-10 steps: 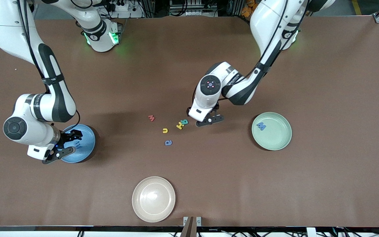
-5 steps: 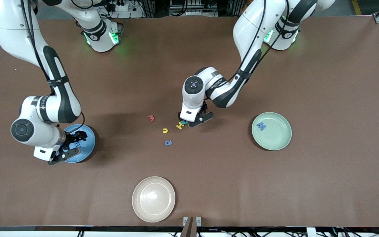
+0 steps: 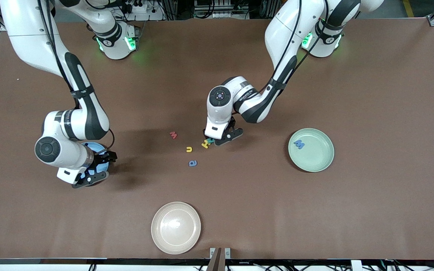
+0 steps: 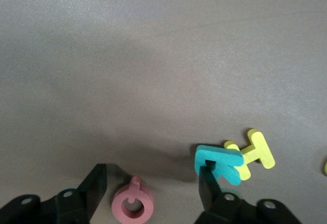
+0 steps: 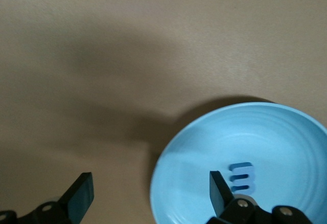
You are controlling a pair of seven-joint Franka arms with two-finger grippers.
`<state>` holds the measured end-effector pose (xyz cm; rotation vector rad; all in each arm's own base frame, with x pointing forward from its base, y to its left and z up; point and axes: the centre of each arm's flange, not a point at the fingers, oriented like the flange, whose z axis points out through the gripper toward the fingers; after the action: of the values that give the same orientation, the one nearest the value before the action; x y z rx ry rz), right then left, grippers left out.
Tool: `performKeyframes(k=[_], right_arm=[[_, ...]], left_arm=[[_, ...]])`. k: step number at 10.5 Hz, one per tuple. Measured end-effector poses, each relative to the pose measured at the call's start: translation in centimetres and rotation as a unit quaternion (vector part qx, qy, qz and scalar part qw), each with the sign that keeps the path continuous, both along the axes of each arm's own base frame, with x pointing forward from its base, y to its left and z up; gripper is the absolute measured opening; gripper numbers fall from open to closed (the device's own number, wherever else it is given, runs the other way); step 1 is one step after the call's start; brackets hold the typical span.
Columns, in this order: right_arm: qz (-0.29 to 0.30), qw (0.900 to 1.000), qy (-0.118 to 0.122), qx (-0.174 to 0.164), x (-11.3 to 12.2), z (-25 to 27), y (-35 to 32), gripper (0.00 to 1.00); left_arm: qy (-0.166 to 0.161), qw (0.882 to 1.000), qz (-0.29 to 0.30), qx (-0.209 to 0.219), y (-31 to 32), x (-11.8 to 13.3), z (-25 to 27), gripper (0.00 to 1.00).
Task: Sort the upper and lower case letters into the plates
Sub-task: 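Grasp the pink Q with the left gripper while the right gripper releases the m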
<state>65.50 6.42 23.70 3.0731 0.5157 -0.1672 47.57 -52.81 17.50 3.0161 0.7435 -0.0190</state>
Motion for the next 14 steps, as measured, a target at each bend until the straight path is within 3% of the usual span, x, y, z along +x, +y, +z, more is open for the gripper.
performKeyframes(k=[6,10,11,14], right_arm=[[-0.119,0.993,0.013,0.015,-2.8,0.1,13.5,1.0],[-0.189,0.982,0.009,0.016,-3.9,0.7,18.2,1.0],[-0.203,0.979,0.005,0.015,-4.6,0.8,20.0,1.0],[-0.219,0.975,-0.008,0.017,-6.1,0.9,24.1,1.0]], left_arm=[[0.018,0.999,0.025,0.023,0.4,-0.3,-0.2,0.79],[0.022,0.998,0.052,0.028,0.5,-0.6,-0.4,0.79],[0.022,0.998,0.059,0.028,0.4,-0.5,-0.4,0.73],[0.022,0.996,0.08,0.028,0.4,-0.6,-0.3,0.72]])
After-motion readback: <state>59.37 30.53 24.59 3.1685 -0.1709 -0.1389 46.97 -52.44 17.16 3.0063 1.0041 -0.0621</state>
